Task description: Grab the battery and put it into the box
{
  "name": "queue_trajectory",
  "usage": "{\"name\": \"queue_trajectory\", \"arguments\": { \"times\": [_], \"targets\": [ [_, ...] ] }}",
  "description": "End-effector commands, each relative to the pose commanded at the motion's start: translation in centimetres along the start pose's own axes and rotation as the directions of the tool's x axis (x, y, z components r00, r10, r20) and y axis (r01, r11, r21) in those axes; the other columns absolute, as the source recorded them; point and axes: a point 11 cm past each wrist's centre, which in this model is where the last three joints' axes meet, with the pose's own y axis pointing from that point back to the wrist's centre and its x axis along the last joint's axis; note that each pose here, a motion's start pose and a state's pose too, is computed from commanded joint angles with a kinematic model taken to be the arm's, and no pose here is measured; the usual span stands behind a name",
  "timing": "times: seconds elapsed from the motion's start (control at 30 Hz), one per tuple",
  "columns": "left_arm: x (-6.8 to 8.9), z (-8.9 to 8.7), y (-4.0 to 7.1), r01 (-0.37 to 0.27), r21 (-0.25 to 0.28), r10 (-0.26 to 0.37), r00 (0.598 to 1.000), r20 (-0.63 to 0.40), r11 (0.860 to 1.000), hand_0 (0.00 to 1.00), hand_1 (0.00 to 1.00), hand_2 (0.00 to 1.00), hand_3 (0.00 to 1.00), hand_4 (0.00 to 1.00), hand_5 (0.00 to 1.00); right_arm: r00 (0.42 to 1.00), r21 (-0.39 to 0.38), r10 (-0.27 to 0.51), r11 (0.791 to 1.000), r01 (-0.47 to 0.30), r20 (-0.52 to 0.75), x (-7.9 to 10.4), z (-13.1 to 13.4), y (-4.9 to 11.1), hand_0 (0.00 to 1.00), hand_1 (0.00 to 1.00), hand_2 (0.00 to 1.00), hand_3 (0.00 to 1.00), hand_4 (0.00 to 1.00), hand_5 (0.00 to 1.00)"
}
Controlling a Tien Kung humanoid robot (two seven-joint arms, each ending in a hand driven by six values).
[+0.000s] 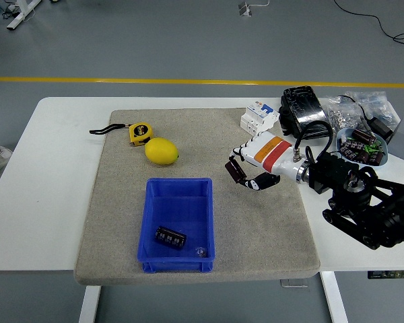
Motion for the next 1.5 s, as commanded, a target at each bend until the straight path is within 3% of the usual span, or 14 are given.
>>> {"name": "queue_trajectory", "arguments": {
  "times": [0.3, 0.5, 0.63, 0.8, 0.83, 0.87, 1.0, 1.03, 1.5],
  "targets": [
    [0.1, 0.0, 0.0, 0.000, 0.000, 0.000, 1.000, -0.005, 1.000, 0.549, 0.550, 0.622, 0.583, 0.633, 0.600, 0.991, 0.063, 0.130, 0.989, -0.132, 0.034, 4.2, -2.7, -1.0, 0.383, 0.477, 0.551, 0.566, 0.706, 0.342],
    [0.0, -0.1, 0.0, 0.001, 0.000, -0.001, 1.000, -0.009, 1.000, 0.548, 0.552, 0.622, 0.583, 0.633, 0.600, 0.980, 0.144, 0.187, 0.970, -0.194, 0.062, 6.4, -6.1, -1.3, 0.379, 0.476, 0.551, 0.566, 0.708, 0.339],
    [0.0, -0.2, 0.0, 0.001, 0.002, -0.001, 1.000, -0.008, 1.000, 0.545, 0.550, 0.623, 0.584, 0.633, 0.599, 0.986, 0.237, 0.162, 0.957, -0.167, 0.039, 6.3, -9.4, -1.4, 0.386, 0.480, 0.554, 0.568, 0.714, 0.344],
    [0.0, -0.2, 0.0, 0.001, 0.003, -0.001, 1.000, -0.007, 1.000, 0.545, 0.550, 0.623, 0.584, 0.633, 0.599, 0.994, 0.296, 0.105, 0.950, -0.103, 0.009, 5.2, -11.9, -1.5, 0.386, 0.480, 0.554, 0.568, 0.714, 0.344],
    [0.0, -0.2, 0.0, 0.001, 0.003, -0.001, 1.000, -0.008, 1.000, 0.544, 0.547, 0.622, 0.583, 0.633, 0.600, 0.996, 0.303, 0.085, 0.950, -0.081, 0.000, 4.9, -12.3, -1.5, 0.492, 0.565, 0.636, 0.630, 0.775, 0.331],
    [0.0, -0.2, 0.0, 0.000, 0.002, 0.000, 1.000, -0.009, 1.000, 0.544, 0.547, 0.622, 0.583, 0.633, 0.600, 0.998, 0.308, 0.065, 0.950, -0.060, -0.006, 4.7, -12.5, -1.5, 0.492, 0.565, 0.636, 0.630, 0.775, 0.331],
    [0.1, -0.1, 0.0, -0.002, 0.001, 0.002, 1.000, -0.012, 1.000, 0.544, 0.547, 0.622, 0.583, 0.633, 0.600, 1.000, 0.311, 0.016, 0.950, -0.008, -0.024, 4.3, -12.6, -1.5, 0.492, 0.565, 0.636, 0.630, 0.775, 0.331],
    [0.1, -0.1, 0.0, -0.002, 0.001, 0.002, 1.000, -0.013, 1.000, 0.545, 0.547, 0.622, 0.583, 0.633, 0.600, 1.000, 0.308, 0.011, 0.951, -0.002, -0.026, 4.3, -12.6, -1.6, 0.622, 0.622, 0.717, 0.754, 0.881, 0.359],
    [0.1, -0.4, -0.1, -0.004, 0.006, 0.004, 1.000, -0.006, 1.000, 0.548, 0.548, 0.623, 0.584, 0.633, 0.598, 1.000, 0.304, 0.019, 0.953, -0.018, -0.001, 4.8, -11.8, -1.4, 0.636, 0.632, 0.725, 0.787, 0.893, 0.355]
  ]
}}
